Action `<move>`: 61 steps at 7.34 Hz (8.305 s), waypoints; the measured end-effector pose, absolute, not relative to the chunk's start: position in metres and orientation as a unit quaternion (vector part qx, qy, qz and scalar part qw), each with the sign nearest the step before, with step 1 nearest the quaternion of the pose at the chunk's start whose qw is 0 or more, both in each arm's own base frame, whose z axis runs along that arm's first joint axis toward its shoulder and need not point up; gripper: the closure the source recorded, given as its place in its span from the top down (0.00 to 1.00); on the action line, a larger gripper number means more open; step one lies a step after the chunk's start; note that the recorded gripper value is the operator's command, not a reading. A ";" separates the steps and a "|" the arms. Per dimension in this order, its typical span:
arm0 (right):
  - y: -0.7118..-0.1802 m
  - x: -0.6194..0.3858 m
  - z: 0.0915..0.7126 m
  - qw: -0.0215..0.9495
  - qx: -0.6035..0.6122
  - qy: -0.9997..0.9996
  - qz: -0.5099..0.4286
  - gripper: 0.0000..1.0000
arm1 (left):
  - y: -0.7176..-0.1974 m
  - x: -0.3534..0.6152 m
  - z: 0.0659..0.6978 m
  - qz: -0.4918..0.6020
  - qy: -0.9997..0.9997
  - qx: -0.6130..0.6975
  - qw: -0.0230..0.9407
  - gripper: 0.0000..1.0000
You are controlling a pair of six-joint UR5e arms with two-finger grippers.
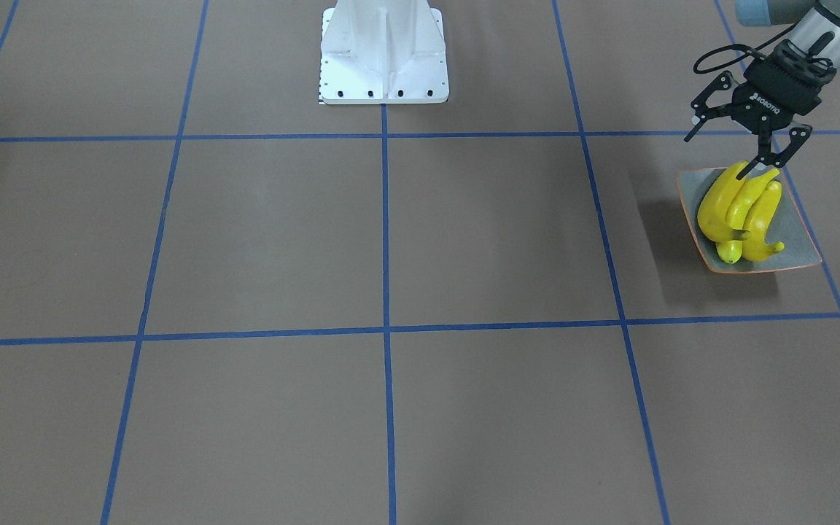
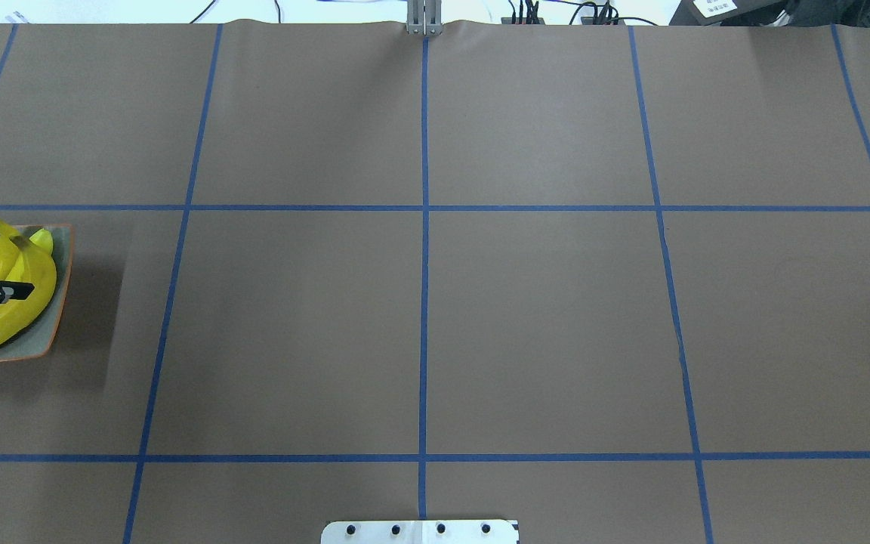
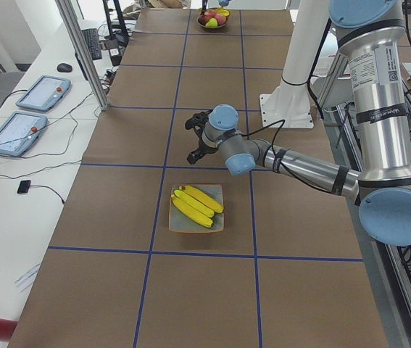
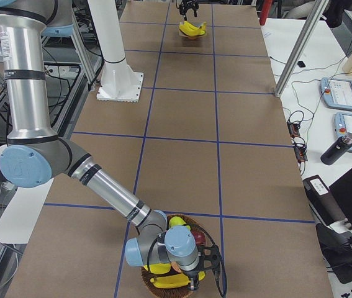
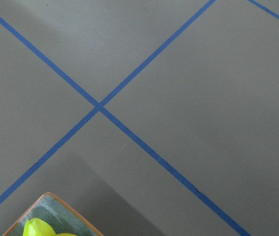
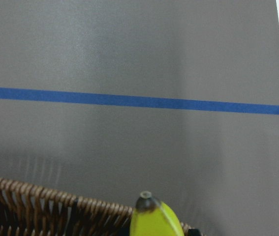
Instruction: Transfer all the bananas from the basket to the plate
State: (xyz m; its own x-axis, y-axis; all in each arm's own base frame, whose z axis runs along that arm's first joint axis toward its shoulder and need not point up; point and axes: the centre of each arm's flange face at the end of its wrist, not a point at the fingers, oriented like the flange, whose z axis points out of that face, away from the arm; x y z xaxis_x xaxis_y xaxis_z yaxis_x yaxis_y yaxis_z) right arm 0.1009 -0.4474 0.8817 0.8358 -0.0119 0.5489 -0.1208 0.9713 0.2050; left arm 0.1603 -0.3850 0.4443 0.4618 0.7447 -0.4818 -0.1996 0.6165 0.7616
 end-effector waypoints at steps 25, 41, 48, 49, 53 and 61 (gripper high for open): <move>-0.541 -0.095 0.437 0.754 0.158 -0.521 0.368 0.00 | -0.430 0.242 0.307 0.102 0.579 0.241 0.772 1.00; -0.382 -0.375 0.119 0.696 0.096 -0.654 0.281 0.00 | -0.396 0.405 0.077 -0.011 0.633 0.094 0.768 0.92; -0.368 -0.368 0.092 0.677 0.094 -0.679 0.268 1.00 | -0.374 0.418 0.070 0.012 0.657 0.111 0.745 0.00; -0.367 -0.364 0.089 0.674 0.098 -0.682 0.266 1.00 | -0.374 0.419 0.072 0.012 0.656 0.110 0.746 0.00; -0.388 -0.321 0.085 0.661 0.119 -0.686 0.279 1.00 | -0.375 0.420 0.088 0.007 0.646 0.104 0.756 0.00; -0.492 -0.158 0.339 0.843 0.163 -0.481 0.180 1.00 | -0.378 0.314 0.288 0.069 0.507 0.164 0.844 0.00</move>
State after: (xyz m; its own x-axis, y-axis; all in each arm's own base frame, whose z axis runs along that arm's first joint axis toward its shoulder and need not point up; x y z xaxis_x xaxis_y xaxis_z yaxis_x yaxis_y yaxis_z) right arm -0.1578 -0.4919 0.3392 0.4732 0.1461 0.8687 -0.4593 0.8824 0.1018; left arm 0.3138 -0.3775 0.2880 0.4773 0.2827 -0.8320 0.0495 0.9367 0.3467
